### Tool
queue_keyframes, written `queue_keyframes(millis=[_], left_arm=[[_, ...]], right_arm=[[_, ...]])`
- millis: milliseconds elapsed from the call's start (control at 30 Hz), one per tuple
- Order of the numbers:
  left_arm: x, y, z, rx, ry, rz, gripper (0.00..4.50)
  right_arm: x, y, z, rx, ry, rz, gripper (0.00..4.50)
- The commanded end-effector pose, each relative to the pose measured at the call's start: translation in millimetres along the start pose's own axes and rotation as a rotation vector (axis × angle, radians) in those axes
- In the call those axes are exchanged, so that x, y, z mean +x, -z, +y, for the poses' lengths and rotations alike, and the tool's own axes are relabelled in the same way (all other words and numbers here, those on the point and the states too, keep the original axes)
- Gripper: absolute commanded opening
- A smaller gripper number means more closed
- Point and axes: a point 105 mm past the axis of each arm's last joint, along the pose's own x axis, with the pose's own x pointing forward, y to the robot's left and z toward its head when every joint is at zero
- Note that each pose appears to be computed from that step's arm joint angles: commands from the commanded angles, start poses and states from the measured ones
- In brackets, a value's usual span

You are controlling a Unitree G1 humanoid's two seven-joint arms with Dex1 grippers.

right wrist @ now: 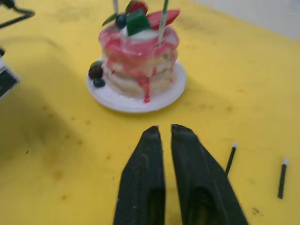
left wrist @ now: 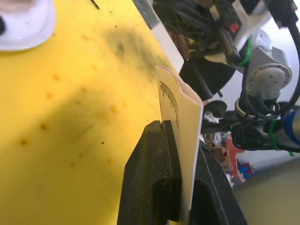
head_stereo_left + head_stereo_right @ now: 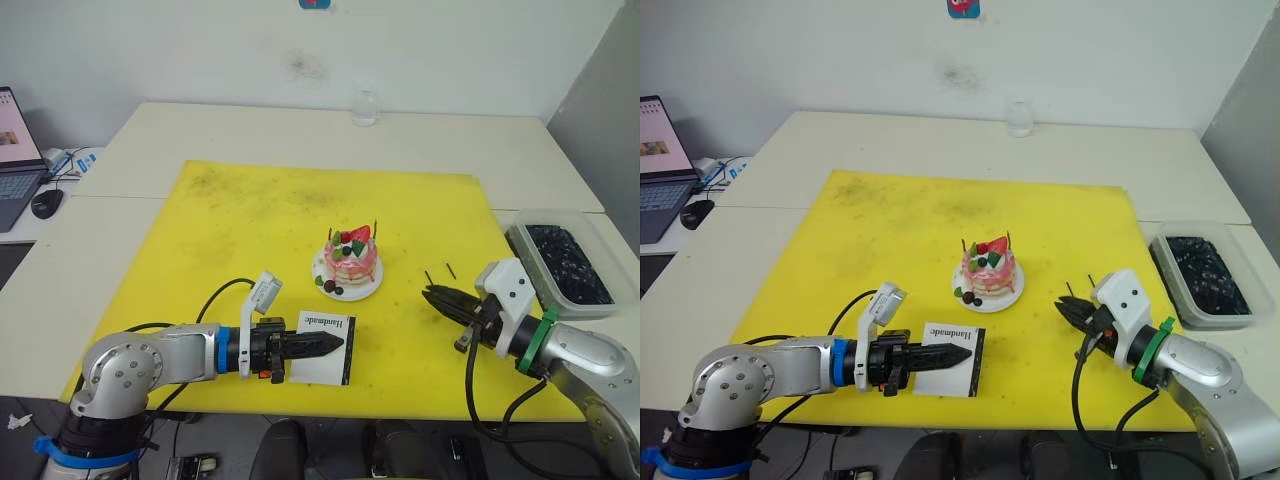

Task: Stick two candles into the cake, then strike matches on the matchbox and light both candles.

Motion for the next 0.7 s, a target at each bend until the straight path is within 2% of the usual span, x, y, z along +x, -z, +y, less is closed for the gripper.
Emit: queue_keyframes(millis=[33,67,200,267,700], left_arm=[[3,-6,-10,0.063,0.042,0.001,0.0],[3,-6,-10,0.066,0.044,0.001,0.0],[6,-3,-7,0.076,0.037,0.011,0.0],[8,-2,-8,0.077,0.041,0.013,0.0],[9,3,-9,0.076,0.043,0.011,0.0]], right_arm=[[7,3,-14,-0.05,0.133,-0.037,1.68],[10,7,-18,-0.057,0.17,-0.039,2.01],[22,18,-30,-0.053,0.253,-0.055,2.01],[29,27,-37,-0.041,0.306,-0.024,2.01],[47,55,-44,0.047,0.334,0.018,2.01]])
